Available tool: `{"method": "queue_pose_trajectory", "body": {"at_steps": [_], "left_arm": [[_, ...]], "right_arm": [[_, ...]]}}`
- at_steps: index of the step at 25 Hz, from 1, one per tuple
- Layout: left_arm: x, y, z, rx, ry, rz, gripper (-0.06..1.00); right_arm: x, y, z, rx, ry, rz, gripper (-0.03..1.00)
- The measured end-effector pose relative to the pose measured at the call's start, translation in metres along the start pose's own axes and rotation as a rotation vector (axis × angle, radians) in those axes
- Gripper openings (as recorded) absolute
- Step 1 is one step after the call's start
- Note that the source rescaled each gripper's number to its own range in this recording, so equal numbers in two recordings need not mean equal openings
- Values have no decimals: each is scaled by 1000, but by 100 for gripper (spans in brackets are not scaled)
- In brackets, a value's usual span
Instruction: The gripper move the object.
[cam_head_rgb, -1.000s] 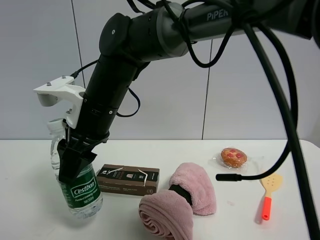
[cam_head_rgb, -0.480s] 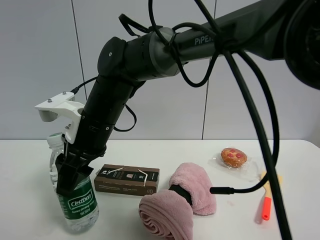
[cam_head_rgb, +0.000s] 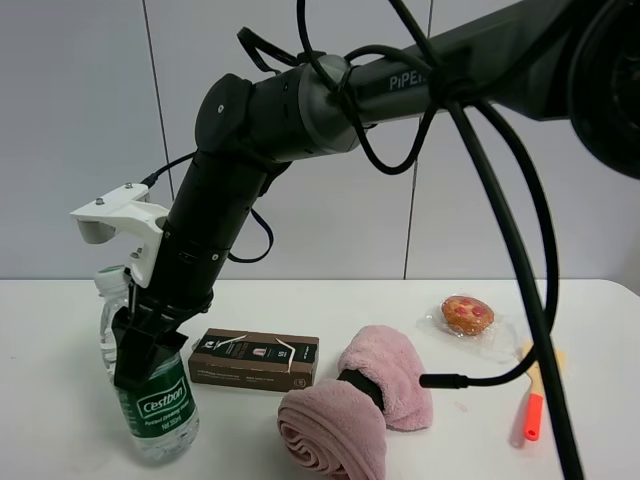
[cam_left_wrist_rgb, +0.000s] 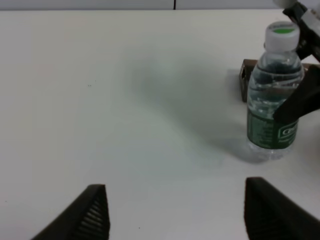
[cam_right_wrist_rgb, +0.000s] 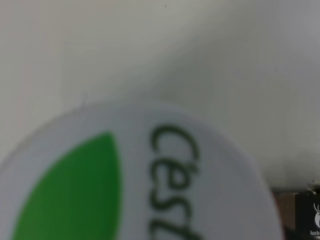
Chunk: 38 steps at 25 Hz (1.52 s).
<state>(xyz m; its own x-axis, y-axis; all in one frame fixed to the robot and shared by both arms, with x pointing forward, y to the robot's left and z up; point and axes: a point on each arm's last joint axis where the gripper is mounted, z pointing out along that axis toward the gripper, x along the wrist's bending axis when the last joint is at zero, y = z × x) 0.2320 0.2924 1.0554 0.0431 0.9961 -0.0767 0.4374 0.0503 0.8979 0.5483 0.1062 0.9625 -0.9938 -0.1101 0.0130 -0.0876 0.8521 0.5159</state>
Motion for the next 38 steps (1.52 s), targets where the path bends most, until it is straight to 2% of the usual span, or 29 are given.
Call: {"method": "queue_pose_trajectory", "body": {"at_steps": [5,10,16,18,21,24,28,33,38], "left_arm": [[0,0,0,0,0,0,100],[0,0,0,0,0,0,100],[0,0,0,0,0,0,100],[0,0,0,0,0,0,100],[0,0,0,0,0,0,100],[0,0,0,0,0,0,100],[0,0,0,0,0,0,100],[0,0,0,0,0,0,100],[0,0,0,0,0,0,100]], "right_arm": [[1,0,0,5,8,-1,0],[2,1,-2,-1,14,1,16],[4,1,-5,6,32,-1,21],[5,1,-5,12,41,3,30],[5,1,-5,16,48,38,54],[6,3,-12,14,36,64,64],[8,12,-35,2,-13,55,66],[17,26,-87,-14,-104,57,67],[30,36,-154,-24,-276,82,67]]}}
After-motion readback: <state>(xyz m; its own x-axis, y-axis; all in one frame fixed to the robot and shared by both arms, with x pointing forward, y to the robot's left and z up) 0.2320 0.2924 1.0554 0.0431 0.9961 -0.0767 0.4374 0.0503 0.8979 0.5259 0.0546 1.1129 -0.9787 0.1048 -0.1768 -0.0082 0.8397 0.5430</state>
